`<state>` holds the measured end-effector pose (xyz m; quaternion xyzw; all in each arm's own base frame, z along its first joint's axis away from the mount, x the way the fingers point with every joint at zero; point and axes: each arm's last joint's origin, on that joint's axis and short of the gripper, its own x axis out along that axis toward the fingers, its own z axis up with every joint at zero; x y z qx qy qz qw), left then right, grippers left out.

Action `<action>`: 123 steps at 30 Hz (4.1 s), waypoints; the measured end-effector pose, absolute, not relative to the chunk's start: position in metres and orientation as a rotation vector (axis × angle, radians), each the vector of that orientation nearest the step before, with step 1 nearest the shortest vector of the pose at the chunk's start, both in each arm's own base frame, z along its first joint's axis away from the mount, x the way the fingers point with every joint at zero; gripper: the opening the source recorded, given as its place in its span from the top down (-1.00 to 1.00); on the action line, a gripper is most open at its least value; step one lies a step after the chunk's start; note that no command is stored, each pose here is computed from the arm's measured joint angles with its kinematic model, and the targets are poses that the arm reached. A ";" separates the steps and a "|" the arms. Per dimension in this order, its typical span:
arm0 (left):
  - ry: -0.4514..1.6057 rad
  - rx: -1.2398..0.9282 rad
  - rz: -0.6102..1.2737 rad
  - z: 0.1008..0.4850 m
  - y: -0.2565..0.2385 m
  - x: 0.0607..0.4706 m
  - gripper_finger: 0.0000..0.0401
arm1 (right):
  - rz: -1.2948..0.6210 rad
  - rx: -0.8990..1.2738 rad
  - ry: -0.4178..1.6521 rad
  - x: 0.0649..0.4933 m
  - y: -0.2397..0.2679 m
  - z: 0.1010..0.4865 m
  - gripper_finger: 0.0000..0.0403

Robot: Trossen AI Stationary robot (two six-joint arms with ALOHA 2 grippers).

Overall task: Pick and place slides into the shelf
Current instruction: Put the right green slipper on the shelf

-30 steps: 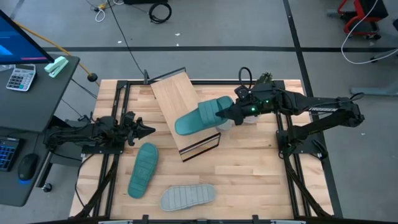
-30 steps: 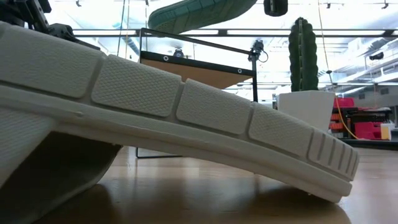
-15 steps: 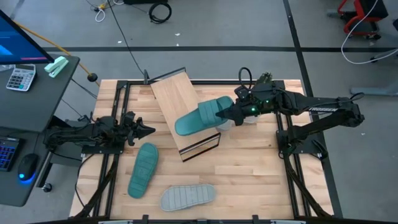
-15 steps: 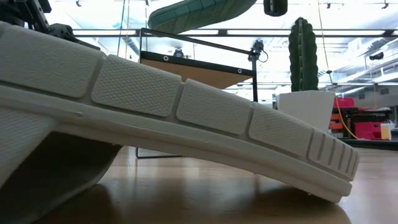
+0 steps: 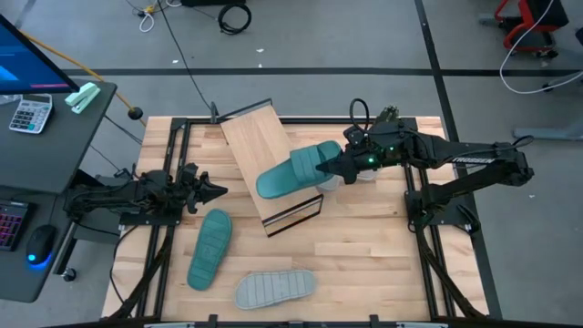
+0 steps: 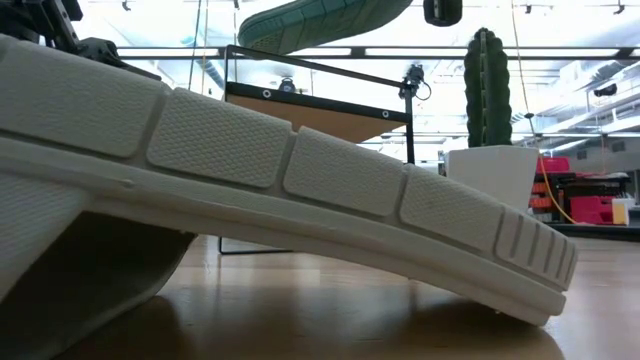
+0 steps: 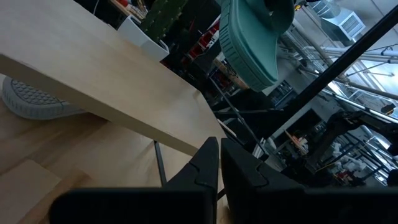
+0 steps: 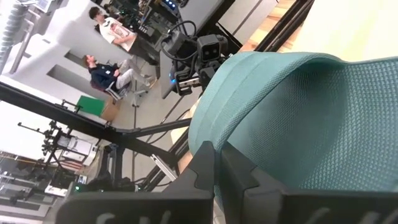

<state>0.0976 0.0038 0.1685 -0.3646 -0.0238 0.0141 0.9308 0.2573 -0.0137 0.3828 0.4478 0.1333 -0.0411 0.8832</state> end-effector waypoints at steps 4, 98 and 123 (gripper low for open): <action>-0.048 -0.746 0.029 0.169 0.004 0.098 0.91 | -0.087 0.931 0.269 0.258 -0.015 0.383 0.97; -0.068 -0.800 0.071 0.168 0.005 0.097 0.83 | 0.010 0.749 0.514 0.255 -0.143 0.460 0.98; -0.072 -0.788 0.089 0.168 0.006 0.097 0.81 | -0.027 0.751 0.614 0.352 -0.049 0.424 0.98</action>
